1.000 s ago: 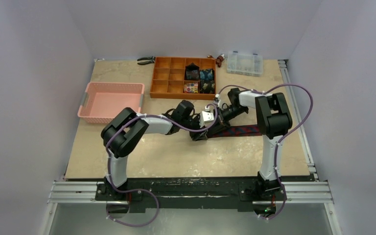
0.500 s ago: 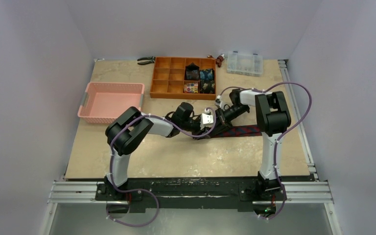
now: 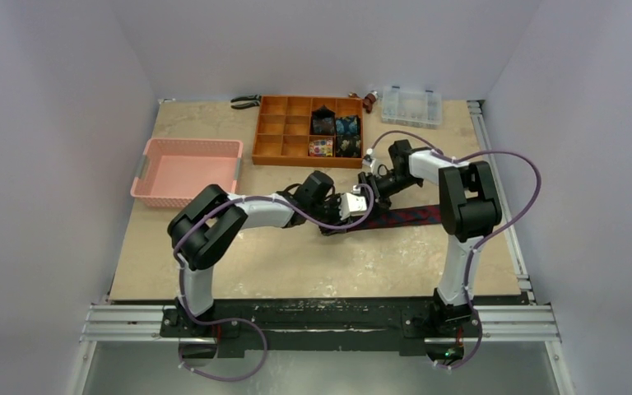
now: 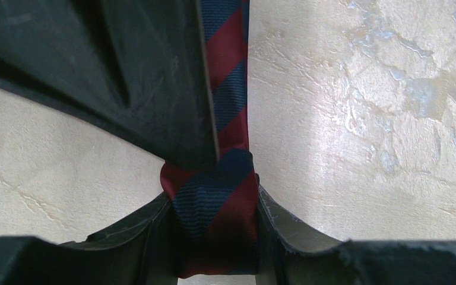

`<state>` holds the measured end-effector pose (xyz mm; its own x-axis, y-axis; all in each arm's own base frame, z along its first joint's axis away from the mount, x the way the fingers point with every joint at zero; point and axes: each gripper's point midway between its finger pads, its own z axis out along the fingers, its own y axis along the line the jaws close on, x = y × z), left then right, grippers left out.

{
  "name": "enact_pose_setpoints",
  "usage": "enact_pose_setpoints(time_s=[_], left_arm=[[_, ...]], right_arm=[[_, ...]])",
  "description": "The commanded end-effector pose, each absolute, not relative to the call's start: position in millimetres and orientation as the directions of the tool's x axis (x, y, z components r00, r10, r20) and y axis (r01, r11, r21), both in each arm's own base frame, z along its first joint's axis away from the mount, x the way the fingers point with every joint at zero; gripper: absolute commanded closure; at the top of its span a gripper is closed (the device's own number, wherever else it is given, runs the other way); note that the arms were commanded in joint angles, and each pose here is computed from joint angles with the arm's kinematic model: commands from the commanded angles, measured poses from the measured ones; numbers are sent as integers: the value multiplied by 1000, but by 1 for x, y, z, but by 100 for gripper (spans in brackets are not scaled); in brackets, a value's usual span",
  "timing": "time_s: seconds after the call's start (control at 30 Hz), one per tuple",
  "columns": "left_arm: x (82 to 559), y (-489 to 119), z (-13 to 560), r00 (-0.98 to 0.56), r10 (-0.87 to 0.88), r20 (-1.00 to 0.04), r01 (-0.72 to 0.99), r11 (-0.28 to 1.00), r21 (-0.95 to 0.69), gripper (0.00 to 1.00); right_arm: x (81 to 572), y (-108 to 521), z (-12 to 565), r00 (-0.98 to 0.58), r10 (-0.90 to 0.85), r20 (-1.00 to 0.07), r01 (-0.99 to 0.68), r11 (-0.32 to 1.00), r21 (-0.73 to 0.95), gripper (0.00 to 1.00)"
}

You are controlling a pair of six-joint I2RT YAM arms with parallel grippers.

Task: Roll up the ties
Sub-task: Roll the tie at the center of the board.

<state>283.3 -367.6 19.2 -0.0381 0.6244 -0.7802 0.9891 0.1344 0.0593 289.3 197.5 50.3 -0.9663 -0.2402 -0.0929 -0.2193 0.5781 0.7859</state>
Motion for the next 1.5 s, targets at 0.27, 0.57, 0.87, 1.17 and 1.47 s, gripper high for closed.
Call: enact_pose_setpoints(time_s=[0.27, 0.57, 0.87, 1.17, 1.47], left_arm=[[258, -326, -34, -165, 814, -558, 983, 181, -26, 77], [272, -355, 1, -232, 613, -755, 970, 201, -135, 47], [279, -392, 28, -196, 377, -905, 979, 128, -159, 45], [281, -408, 21, -278, 334, -901, 959, 146, -242, 51], [274, -348, -18, -93, 628, -772, 985, 172, 22, 81]], right_arm=[[299, 219, 23, -960, -260, -104, -242, 579, 779, 73], [287, 183, -16, -948, -315, -41, -258, 690, 676, 100], [291, 152, -39, -936, -350, -36, -318, 800, 508, 100], [294, 150, -44, -933, -354, -56, -341, 830, 442, 100], [308, 177, -1, -924, -361, -125, -363, 729, 581, 71]])
